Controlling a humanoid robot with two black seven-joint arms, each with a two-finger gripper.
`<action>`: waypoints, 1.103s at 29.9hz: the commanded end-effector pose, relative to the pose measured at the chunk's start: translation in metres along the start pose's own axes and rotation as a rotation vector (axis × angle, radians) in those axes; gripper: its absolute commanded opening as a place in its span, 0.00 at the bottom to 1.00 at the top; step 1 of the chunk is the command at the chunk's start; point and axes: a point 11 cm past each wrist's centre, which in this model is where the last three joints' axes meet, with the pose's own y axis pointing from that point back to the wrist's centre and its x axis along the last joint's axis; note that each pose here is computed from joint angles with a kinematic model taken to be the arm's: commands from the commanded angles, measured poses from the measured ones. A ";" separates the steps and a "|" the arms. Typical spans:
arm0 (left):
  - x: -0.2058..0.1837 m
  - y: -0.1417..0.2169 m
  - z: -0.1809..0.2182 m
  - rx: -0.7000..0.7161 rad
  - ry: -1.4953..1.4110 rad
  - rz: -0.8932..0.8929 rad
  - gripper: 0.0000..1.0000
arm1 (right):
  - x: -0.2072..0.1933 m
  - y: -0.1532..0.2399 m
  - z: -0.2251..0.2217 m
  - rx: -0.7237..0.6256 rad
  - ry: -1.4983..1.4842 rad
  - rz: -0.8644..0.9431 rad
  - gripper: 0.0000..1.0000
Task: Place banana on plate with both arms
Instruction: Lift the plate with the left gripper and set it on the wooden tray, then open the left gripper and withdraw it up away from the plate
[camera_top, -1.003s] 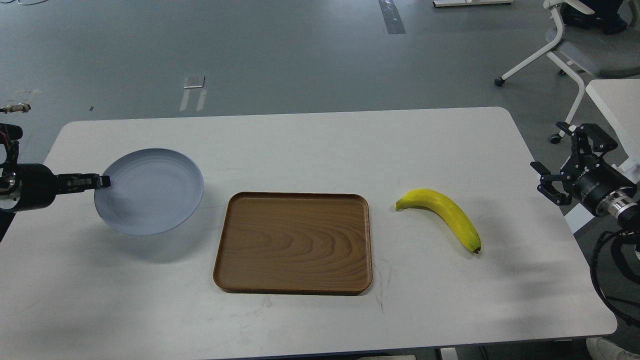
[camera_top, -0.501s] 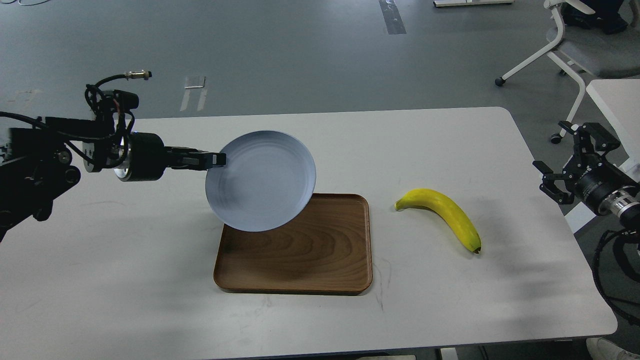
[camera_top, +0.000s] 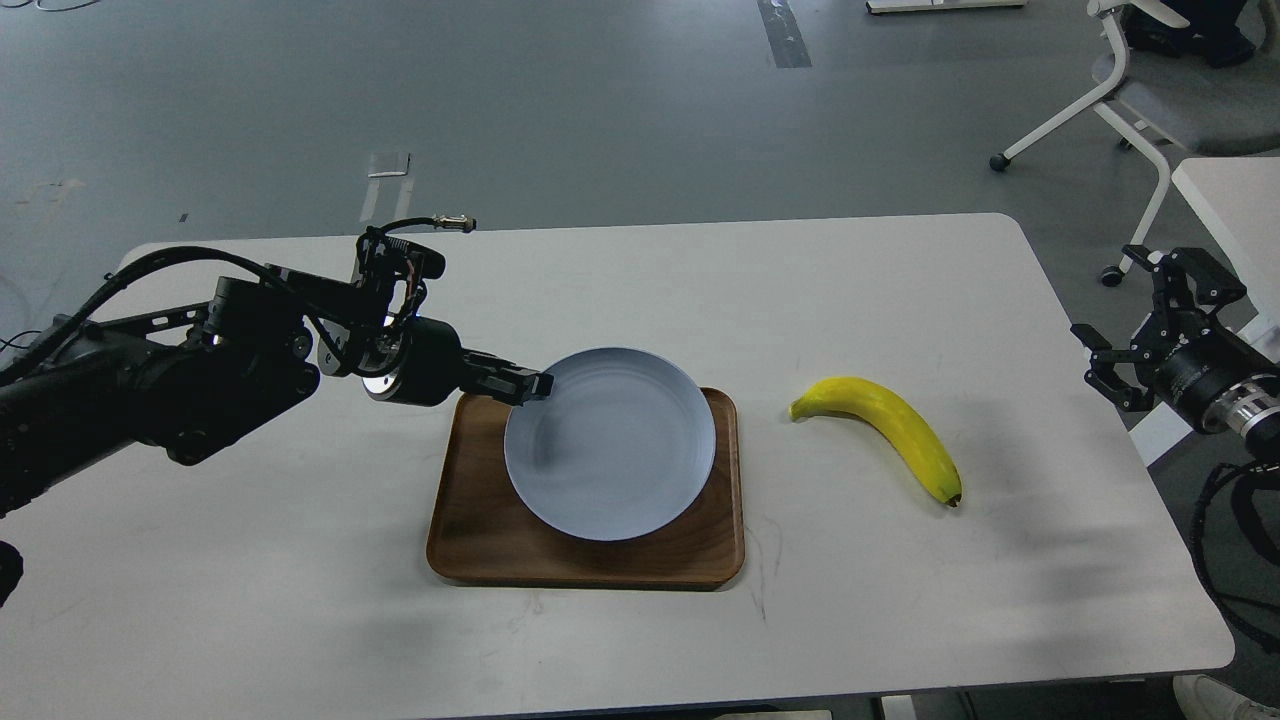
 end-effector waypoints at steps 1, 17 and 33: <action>-0.009 -0.005 -0.008 0.024 0.014 -0.023 0.00 | 0.001 0.001 0.000 -0.002 0.002 0.003 1.00; -0.021 -0.022 -0.008 0.038 0.014 -0.067 0.00 | 0.003 0.001 0.000 0.000 0.005 0.009 1.00; 0.039 -0.008 0.020 -0.146 0.241 0.178 1.00 | 0.003 0.001 0.000 0.000 0.004 0.009 1.00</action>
